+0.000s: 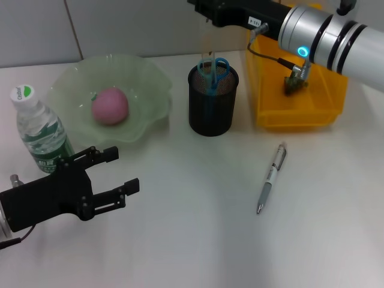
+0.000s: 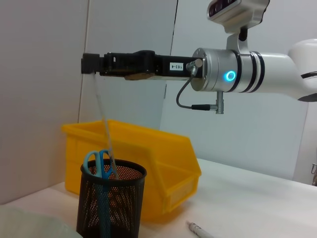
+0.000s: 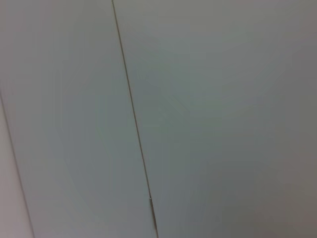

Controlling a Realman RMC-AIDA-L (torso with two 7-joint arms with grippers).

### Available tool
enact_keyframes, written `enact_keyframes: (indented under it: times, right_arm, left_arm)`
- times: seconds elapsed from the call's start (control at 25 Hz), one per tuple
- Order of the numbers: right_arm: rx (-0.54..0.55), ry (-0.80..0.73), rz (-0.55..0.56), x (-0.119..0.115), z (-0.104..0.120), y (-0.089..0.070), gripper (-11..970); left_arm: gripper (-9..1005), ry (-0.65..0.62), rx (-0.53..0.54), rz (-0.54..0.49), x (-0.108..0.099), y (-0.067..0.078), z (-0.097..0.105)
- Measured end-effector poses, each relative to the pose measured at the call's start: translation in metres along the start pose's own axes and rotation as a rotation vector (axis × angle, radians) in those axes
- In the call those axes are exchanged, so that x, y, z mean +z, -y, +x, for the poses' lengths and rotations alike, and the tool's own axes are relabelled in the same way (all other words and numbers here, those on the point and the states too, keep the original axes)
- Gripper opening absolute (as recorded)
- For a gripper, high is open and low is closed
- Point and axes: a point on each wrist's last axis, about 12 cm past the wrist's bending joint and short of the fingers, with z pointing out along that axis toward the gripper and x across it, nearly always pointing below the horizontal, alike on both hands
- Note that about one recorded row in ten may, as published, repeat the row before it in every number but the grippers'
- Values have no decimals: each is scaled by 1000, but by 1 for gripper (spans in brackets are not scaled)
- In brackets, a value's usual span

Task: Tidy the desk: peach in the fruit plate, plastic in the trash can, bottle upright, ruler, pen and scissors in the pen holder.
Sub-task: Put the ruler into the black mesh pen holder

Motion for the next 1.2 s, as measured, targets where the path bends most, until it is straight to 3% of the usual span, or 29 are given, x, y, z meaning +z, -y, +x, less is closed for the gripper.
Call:
enact_keyframes:
  times: [1.2]
  right_arm:
    - [6,-65,16,-2,23,1,523]
  left_arm:
    - [812,1,-13,-7,-4,3,4]
